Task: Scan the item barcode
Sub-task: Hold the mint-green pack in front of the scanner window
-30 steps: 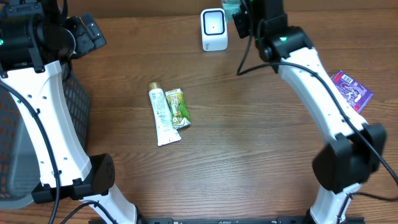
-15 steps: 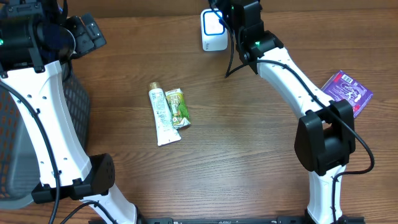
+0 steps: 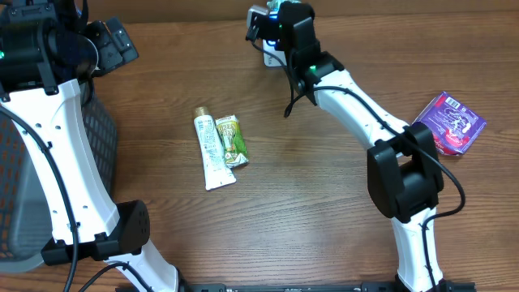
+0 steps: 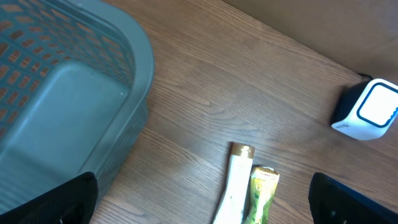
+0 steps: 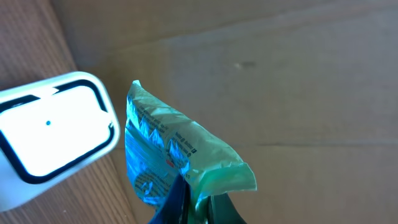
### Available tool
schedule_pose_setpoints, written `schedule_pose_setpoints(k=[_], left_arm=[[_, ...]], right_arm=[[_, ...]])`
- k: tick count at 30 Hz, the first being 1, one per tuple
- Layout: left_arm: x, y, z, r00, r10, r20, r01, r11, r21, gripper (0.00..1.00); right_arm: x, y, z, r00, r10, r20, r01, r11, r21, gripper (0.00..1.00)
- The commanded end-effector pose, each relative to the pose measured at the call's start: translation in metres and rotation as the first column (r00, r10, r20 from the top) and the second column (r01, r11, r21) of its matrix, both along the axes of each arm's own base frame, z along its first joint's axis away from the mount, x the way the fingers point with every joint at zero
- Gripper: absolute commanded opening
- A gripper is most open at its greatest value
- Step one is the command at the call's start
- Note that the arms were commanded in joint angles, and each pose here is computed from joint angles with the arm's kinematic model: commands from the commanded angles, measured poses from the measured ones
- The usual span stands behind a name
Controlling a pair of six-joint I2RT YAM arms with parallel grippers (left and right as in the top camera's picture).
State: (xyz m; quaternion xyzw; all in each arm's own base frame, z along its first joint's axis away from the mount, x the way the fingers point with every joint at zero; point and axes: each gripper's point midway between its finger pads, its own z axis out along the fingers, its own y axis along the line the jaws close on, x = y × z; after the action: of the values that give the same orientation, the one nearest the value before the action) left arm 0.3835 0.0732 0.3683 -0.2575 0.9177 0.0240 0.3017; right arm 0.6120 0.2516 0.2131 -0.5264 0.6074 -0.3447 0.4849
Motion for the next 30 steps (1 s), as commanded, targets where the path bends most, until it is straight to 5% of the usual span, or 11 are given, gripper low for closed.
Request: schedule_pose_setpoints(k=[1,13,30], left_arm=[[0.001,0.001,-0.002,1.000,0.013,-0.003,-0.013,1.000,-0.012,1.00],[0.001,0.001,-0.002,1.000,0.013,-0.003,-0.013,1.000,-0.012,1.00],[0.001,0.001,-0.002,1.000,0.013,-0.003,-0.013,1.000,-0.012,1.00]], right_arm=[[0.005,-0.005,0.020,0.998,-0.021,0.054,0.023,0.999,-0.045,0.04],[0.010,0.001,-0.007,0.999,0.041,0.034,-0.033,0.978,-0.206,0.04],[0.007,0.013,0.006,0.995,0.031,0.090,-0.014,0.982,-0.188,0.04]])
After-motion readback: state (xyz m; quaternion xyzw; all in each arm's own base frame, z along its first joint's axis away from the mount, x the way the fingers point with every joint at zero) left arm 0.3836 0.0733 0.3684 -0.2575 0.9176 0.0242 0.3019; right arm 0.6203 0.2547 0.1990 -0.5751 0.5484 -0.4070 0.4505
